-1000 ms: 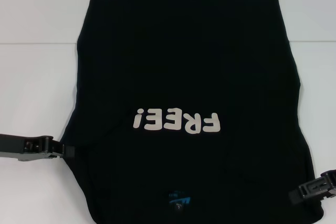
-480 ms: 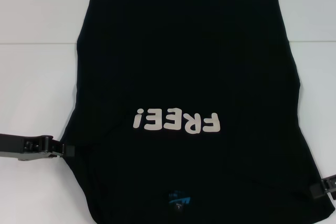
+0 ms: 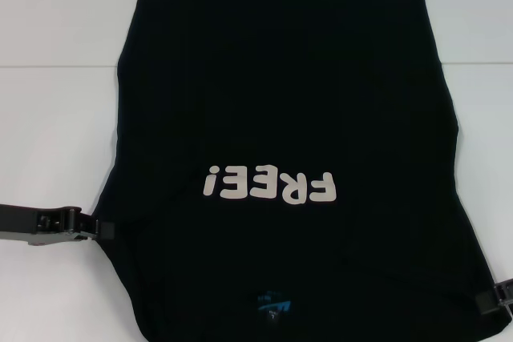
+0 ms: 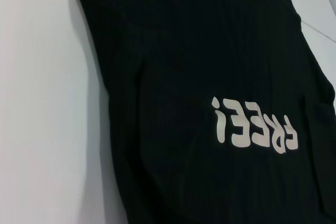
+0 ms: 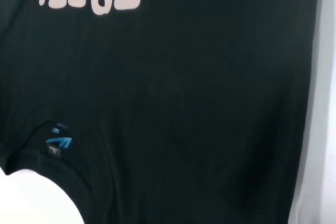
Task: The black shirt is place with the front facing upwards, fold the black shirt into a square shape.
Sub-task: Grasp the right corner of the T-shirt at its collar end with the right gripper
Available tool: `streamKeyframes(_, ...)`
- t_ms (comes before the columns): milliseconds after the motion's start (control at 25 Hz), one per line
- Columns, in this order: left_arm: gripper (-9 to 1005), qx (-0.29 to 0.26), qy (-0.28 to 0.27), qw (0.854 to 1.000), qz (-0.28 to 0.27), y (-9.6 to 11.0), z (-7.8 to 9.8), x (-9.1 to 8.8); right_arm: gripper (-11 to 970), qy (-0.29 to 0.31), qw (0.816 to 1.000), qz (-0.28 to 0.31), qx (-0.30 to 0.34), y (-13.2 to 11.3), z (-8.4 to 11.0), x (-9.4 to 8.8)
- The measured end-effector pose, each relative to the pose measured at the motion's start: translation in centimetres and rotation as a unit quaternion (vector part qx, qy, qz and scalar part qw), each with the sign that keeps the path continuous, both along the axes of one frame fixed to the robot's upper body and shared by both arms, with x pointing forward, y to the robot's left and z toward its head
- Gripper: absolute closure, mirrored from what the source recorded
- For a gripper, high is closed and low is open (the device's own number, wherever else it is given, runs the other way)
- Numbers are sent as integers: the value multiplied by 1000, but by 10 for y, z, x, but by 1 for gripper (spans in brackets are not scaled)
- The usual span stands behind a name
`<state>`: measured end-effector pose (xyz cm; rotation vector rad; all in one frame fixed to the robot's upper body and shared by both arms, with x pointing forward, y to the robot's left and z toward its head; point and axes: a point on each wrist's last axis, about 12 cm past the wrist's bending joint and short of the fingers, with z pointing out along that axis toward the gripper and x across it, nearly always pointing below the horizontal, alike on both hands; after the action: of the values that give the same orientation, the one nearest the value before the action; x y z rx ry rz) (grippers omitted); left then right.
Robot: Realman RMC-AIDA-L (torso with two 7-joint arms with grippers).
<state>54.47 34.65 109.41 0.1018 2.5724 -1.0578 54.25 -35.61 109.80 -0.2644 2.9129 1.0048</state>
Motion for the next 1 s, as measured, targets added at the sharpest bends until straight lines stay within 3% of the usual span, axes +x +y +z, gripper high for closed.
streamKeyframes(1000,963,0,0,1000,0,0,0,0,119,5,1000,20,0,17,-6,2)
